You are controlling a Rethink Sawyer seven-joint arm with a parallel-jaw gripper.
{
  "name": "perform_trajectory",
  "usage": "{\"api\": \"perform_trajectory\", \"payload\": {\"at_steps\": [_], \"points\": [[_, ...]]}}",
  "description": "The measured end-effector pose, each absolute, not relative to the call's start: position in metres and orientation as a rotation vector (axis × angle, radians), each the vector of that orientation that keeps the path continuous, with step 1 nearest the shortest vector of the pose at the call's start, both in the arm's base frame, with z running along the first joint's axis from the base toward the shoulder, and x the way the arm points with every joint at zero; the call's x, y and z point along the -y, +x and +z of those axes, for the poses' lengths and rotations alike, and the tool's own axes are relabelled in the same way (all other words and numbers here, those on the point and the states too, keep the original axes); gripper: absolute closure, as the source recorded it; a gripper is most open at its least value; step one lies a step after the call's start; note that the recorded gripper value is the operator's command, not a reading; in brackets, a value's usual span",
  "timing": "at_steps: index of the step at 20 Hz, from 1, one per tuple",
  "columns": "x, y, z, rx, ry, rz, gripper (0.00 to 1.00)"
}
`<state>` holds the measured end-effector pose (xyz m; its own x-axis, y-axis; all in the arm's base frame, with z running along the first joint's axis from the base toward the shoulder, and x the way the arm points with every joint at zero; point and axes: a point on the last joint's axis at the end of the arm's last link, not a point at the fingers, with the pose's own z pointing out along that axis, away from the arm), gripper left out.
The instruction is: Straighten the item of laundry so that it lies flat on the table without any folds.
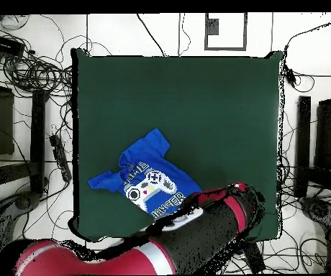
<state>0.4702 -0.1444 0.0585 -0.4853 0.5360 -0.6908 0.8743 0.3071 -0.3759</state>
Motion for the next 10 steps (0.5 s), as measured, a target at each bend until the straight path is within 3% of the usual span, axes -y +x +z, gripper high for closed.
{"api": "perform_trajectory", "payload": {"at_steps": [10], "points": [[0.094,0.506,0.099,-2.107,1.556,-0.881,0.0]]}}
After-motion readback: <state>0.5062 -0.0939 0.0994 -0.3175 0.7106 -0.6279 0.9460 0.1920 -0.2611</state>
